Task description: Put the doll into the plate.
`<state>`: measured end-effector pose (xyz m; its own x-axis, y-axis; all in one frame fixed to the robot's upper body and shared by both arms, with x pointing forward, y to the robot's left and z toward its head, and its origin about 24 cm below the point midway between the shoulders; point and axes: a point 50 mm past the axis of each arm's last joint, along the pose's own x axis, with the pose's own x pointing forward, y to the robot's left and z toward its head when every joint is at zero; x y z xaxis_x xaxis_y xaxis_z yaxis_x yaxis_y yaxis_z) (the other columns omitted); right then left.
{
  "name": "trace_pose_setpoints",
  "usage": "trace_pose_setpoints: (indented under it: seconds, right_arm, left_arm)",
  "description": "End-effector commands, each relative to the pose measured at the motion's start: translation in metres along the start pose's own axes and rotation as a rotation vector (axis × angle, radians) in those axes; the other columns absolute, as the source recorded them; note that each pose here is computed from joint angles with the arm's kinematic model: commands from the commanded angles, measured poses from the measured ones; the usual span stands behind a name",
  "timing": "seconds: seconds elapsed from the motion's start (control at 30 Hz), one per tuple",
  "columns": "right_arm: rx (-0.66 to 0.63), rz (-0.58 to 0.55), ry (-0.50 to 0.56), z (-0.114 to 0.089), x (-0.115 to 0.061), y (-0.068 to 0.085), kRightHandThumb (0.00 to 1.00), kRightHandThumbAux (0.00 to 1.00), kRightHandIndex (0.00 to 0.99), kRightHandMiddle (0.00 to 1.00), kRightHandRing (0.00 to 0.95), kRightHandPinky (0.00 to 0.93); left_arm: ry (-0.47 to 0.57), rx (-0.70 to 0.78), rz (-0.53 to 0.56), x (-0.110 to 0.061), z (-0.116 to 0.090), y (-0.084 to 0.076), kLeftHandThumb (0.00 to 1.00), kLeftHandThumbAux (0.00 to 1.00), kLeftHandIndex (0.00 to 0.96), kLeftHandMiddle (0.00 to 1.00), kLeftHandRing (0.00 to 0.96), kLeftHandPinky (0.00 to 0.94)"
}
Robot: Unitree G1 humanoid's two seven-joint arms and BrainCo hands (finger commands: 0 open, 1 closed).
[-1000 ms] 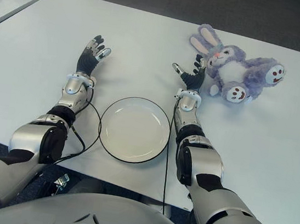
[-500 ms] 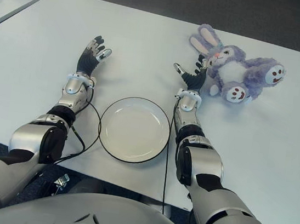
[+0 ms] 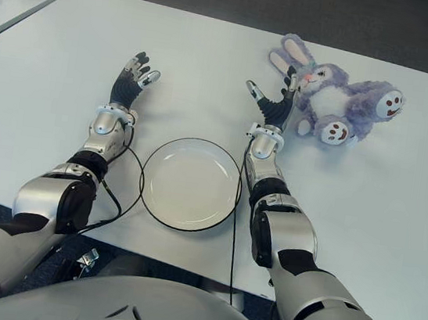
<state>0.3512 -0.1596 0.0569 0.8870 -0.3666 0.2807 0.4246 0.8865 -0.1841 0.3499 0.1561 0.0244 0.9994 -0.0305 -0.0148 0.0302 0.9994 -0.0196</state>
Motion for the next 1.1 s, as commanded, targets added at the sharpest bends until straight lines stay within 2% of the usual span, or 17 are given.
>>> trace_pose_setpoints:
  seconds: [0.03,0.13,0.3,0.5,0.63,0.77,0.9,1.1]
  right_arm:
    - [-0.182,0.076,0.089,-0.051,-0.056,-0.01,0.0,0.676,0.094,0.13,0.106,0.094]
    - [-0.249,0.081,0.023,-0.046,-0.051,-0.011,0.0,0.649,0.1,0.111,0.08,0.044]
    - [-0.406,0.059,-0.101,-0.036,-0.042,-0.012,0.0,0.621,0.09,0.086,0.058,0.044]
    - [-0.52,0.034,-0.197,-0.03,-0.035,-0.015,0.0,0.621,0.072,0.063,0.032,0.002]
    - [-0.608,0.001,-0.265,-0.025,-0.031,-0.018,0.043,0.605,0.061,0.047,0.008,0.0]
    - [-0.654,-0.032,-0.32,-0.018,-0.025,-0.02,0.06,0.588,0.057,0.039,0.0,0.0]
    - [-0.663,-0.087,-0.411,0.003,-0.016,-0.021,0.064,0.558,0.049,0.024,0.0,0.0]
    - [-0.658,-0.122,-0.469,0.015,-0.015,-0.022,0.051,0.521,0.052,0.022,0.0,0.0]
  left_arm:
    - [0.563,-0.072,0.021,-0.089,-0.118,-0.015,0.0,0.618,0.0,0.0,0.0,0.0]
    - [0.561,-0.072,0.023,-0.089,-0.118,-0.015,0.0,0.608,0.0,0.0,0.0,0.0]
    - [0.561,-0.074,0.024,-0.09,-0.118,-0.015,0.0,0.596,0.0,0.0,0.0,0.0]
    - [0.541,-0.08,0.024,-0.09,-0.117,-0.016,0.0,0.594,0.0,0.0,0.0,0.0]
    - [0.539,-0.082,0.025,-0.09,-0.117,-0.016,0.0,0.604,0.0,0.0,0.0,0.0]
    - [0.545,-0.084,0.026,-0.09,-0.117,-0.016,0.0,0.599,0.0,0.0,0.0,0.0]
    - [0.547,-0.082,0.02,-0.089,-0.117,-0.016,0.0,0.584,0.0,0.0,0.0,0.0]
    - [0.545,-0.078,0.016,-0.088,-0.117,-0.015,0.0,0.588,0.0,0.0,0.0,0.0]
